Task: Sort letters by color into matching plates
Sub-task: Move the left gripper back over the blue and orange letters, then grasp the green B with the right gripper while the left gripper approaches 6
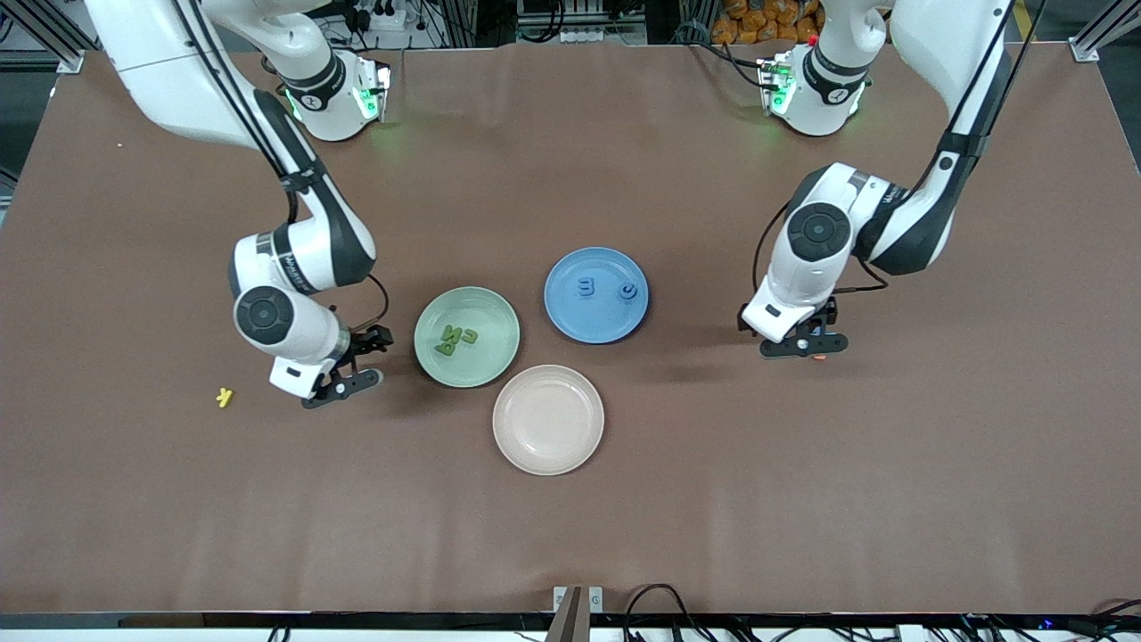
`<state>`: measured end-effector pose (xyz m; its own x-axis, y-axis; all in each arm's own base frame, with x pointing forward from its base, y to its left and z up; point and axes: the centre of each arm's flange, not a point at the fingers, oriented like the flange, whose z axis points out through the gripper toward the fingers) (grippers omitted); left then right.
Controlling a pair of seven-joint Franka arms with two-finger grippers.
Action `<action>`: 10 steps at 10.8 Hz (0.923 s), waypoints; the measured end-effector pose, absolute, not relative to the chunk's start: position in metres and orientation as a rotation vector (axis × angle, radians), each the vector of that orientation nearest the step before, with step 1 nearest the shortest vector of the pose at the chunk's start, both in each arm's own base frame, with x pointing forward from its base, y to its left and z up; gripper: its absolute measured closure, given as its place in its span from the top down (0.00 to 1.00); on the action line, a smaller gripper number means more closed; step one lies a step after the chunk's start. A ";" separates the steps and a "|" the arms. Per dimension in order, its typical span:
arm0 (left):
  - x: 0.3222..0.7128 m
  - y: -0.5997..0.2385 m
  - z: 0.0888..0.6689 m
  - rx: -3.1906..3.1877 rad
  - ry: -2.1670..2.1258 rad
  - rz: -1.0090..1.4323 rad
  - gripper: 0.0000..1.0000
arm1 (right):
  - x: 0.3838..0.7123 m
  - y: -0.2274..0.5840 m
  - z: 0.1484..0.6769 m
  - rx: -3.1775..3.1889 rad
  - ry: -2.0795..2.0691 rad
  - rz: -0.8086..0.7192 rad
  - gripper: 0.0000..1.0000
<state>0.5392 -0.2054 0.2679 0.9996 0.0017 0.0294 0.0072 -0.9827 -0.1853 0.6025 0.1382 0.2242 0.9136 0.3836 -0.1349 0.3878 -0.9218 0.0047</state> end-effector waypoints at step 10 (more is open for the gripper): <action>0.522 -0.109 0.232 -2.968 0.038 -0.089 1.00 | 0.614 0.033 0.210 2.971 0.944 -0.031 1.00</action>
